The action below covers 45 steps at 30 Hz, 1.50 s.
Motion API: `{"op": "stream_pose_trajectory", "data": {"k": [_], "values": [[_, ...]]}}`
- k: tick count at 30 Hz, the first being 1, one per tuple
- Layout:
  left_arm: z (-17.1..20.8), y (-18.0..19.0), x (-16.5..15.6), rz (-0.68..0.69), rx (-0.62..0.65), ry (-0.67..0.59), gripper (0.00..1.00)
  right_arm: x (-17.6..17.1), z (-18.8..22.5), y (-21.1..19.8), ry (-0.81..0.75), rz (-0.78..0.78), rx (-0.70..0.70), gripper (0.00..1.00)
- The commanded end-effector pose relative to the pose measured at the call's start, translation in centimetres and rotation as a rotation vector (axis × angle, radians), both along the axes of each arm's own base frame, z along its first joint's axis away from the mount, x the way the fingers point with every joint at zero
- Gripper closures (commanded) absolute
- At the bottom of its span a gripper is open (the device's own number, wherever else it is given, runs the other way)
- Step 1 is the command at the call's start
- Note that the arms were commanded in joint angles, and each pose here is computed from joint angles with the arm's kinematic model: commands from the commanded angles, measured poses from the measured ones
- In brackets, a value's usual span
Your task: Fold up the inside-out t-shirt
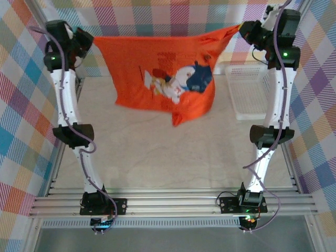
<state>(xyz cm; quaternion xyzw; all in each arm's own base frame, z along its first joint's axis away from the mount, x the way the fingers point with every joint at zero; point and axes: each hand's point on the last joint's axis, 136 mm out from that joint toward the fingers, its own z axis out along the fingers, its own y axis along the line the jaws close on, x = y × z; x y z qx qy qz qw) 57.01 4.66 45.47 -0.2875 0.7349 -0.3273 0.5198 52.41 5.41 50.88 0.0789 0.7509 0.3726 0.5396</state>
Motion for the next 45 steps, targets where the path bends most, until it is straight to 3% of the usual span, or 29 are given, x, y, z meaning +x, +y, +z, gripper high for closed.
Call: {"op": "stream_pose_trajectory", "data": {"k": [1,5,9,11,19,23,29,35,45], "values": [[8.2,-0.1,-5.0,-0.015,0.025,-0.193,1.0,-3.2,3.2,0.5,-0.079,0.046,-0.003,1.0],[7.4,-0.9,-7.9,-0.035,0.095,-0.19,1.0,-5.4,1.8,1.4,-0.083,0.052,-0.033,1.0],[1.2,-1.8,-10.0,-0.078,0.118,-0.053,1.0,-7.6,-4.1,1.8,0.019,0.06,-0.039,1.0],[-3.7,-1.7,-11.8,-0.058,0.118,0.062,1.0,-9.6,-7.4,2.3,0.062,0.068,-0.042,1.0],[-25.0,-2.3,-24.4,0.053,0.044,0.481,1.0,-21.1,-25.9,4.6,0.39,0.096,-0.027,1.0],[-31.2,-3.9,-28.5,0.046,-0.043,0.586,1.0,-25.6,-33.0,4.8,0.551,0.106,0.004,1.0],[-34.0,-3.8,-31.9,0.06,0.001,0.696,1.0,-29.5,-37.9,3.4,0.69,0.023,-0.016,1.0],[-35.4,-4.0,-33.7,0.064,0.008,0.766,1.0,-30.6,-39.0,2.7,0.71,-0.013,-0.043,1.0],[-35.3,-4.9,-34.1,0.048,0.031,0.745,1.0,-31.4,-39.8,2.8,0.717,-0.008,-0.038,0.99]]}}
